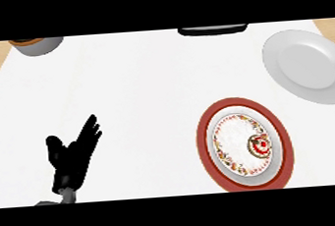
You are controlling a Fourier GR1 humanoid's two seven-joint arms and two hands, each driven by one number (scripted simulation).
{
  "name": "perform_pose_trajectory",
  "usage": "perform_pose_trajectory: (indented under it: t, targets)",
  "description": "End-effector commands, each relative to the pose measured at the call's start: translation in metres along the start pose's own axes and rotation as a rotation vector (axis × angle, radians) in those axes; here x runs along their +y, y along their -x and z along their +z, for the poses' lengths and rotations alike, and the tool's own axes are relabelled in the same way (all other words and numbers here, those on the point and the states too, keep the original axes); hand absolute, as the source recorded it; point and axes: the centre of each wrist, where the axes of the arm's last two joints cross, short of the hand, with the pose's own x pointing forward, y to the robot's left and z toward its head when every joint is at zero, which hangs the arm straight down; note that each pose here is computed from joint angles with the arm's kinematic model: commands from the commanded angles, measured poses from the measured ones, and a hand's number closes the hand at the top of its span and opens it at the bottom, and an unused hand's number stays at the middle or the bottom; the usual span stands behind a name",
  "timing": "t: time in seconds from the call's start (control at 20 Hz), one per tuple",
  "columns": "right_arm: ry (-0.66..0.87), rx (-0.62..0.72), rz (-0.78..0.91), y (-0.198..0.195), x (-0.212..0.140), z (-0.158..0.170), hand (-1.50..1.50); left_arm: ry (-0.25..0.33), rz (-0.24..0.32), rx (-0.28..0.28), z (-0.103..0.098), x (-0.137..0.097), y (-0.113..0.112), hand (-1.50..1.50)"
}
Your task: Pick the cupcake from the plate and place it in the plate
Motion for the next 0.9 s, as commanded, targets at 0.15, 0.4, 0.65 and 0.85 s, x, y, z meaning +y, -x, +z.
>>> perform_pose_trajectory:
  t: [0.15,0.4,0.65,0.85]
  targets:
    - [-0.113,0.105,0.136,-0.049,0.032,0.007,-1.5,0.005,-0.014,0.009,-0.008,-0.01,0.009,0.0]
    - [-0.119,0.144,0.189,-0.066,0.076,-0.024,-1.5,0.018,-0.004,0.032,0.001,0.008,0.006,0.0]
    - [-0.184,0.189,0.212,-0.072,0.109,-0.017,-1.5,0.004,-0.013,-0.004,-0.009,-0.006,-0.005,0.0]
    - [-0.249,0.217,0.189,-0.067,0.107,-0.022,-1.5,0.021,0.015,0.01,0.004,-0.001,0.001,0.0]
